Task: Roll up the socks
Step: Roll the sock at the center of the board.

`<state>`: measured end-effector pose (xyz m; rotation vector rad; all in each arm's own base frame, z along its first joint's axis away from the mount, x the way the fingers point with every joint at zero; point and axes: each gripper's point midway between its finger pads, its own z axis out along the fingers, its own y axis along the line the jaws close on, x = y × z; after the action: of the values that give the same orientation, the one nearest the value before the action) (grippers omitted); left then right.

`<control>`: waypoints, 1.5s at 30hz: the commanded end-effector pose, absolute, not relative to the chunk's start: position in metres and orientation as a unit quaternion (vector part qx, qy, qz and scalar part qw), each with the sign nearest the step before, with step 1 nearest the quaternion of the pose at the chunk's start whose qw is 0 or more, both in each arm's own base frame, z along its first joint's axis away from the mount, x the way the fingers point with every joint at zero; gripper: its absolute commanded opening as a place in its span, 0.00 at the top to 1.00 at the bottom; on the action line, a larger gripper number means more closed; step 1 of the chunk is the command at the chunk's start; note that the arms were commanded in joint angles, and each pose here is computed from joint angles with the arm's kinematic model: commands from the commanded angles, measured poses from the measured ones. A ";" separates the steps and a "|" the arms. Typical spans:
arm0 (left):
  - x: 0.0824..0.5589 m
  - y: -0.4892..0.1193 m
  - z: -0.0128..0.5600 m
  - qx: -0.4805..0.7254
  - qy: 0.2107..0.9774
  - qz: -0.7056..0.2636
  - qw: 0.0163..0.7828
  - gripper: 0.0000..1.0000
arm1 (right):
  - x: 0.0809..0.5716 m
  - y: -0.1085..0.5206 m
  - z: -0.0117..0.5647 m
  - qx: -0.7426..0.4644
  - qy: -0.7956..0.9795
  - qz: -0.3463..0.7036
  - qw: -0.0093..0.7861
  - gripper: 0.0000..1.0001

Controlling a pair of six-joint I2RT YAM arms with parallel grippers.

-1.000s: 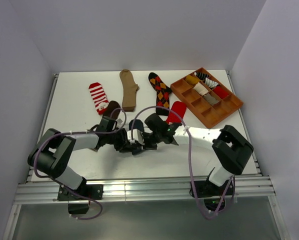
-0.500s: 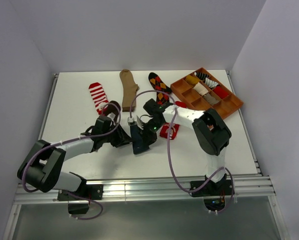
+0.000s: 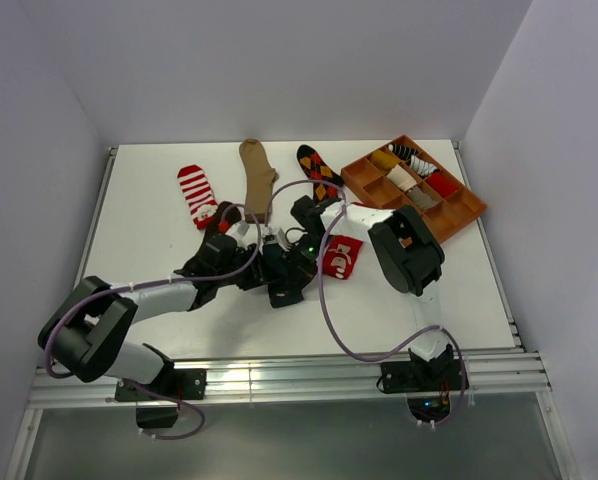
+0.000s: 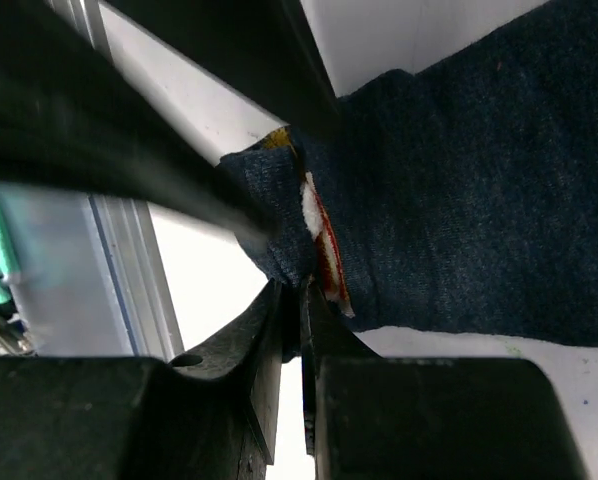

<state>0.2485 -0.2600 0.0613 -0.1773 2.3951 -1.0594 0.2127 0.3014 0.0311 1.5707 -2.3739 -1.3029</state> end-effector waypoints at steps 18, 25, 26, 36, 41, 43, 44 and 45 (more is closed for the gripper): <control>0.215 -0.291 0.035 0.059 0.856 -0.437 0.271 0.56 | 0.232 0.307 0.028 0.428 -0.787 -0.440 0.063 0.87; 0.209 -0.288 0.022 0.058 0.865 -0.428 0.255 0.69 | 0.237 0.307 0.026 0.421 -0.795 -0.433 0.058 0.87; 0.207 -0.288 0.019 0.058 0.868 -0.426 0.249 0.70 | 0.237 0.308 0.027 0.423 -0.794 -0.433 0.057 0.86; 0.192 -0.288 -0.006 0.007 0.899 -0.411 0.151 1.00 | 0.254 0.295 0.044 0.447 -0.802 -0.394 -0.028 0.52; 0.194 -0.280 -0.016 -0.038 0.916 -0.389 0.089 1.00 | 0.276 0.279 0.066 0.443 -0.807 -0.379 -0.099 0.45; 0.192 -0.276 -0.020 -0.054 0.924 -0.373 0.064 1.00 | 0.286 0.270 0.072 0.437 -0.811 -0.369 -0.123 0.44; 0.192 -0.274 -0.021 -0.065 0.925 -0.372 0.049 1.00 | 0.294 0.266 0.079 0.445 -0.810 -0.352 -0.150 0.44; 0.189 -0.271 -0.023 -0.073 0.928 -0.365 0.032 1.00 | 0.293 0.260 0.078 0.446 -0.812 -0.343 -0.156 0.45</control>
<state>0.2211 -0.3011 0.0193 -0.0703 2.5662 -1.2903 0.2688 0.2697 0.0586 1.4240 -2.6973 -1.2519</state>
